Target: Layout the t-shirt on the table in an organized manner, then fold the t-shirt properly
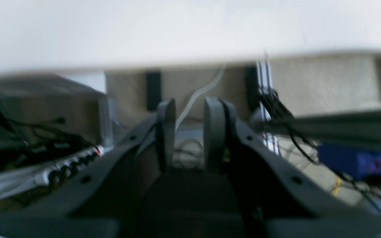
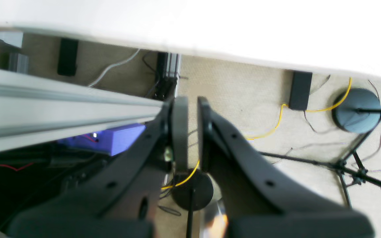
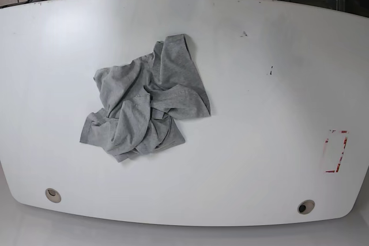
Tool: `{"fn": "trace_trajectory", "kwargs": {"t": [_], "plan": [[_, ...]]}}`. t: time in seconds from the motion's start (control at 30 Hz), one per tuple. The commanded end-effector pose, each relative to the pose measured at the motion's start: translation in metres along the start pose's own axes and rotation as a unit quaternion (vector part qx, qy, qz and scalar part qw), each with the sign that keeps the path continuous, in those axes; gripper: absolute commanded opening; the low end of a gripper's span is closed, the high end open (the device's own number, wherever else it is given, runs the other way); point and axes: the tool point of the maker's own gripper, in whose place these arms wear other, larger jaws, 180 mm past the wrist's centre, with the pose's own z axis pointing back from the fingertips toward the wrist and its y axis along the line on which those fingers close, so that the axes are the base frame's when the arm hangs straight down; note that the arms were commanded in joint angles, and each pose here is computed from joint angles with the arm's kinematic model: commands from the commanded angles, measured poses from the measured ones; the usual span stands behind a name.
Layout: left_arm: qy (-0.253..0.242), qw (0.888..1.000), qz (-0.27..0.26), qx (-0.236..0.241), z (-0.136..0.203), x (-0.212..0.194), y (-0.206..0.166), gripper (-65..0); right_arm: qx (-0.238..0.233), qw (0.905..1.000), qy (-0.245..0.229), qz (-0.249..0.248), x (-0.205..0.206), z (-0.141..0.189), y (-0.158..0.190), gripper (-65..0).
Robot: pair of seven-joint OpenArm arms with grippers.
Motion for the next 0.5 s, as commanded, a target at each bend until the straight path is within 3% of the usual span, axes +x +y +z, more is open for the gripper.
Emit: {"fn": "trace_trajectory", "kwargs": {"t": [0.0,0.33,0.47], "plan": [[-0.03,1.0,-0.002,0.002,-0.003,0.018,0.001,-52.1,0.0,0.9994,-0.035,0.002,0.018,-0.002,-0.002,-60.9],[-0.103,0.995,0.001,0.01,-0.03,0.06,0.005,-51.5,-0.003,0.9915,-0.13,0.014,0.076,-0.029,-0.009,-60.2],[-0.134,0.991,0.005,0.015,-0.042,0.08,0.006,-46.8,-0.003,0.9857,-0.167,0.019,0.105,-0.042,-0.01,-60.1]]}}
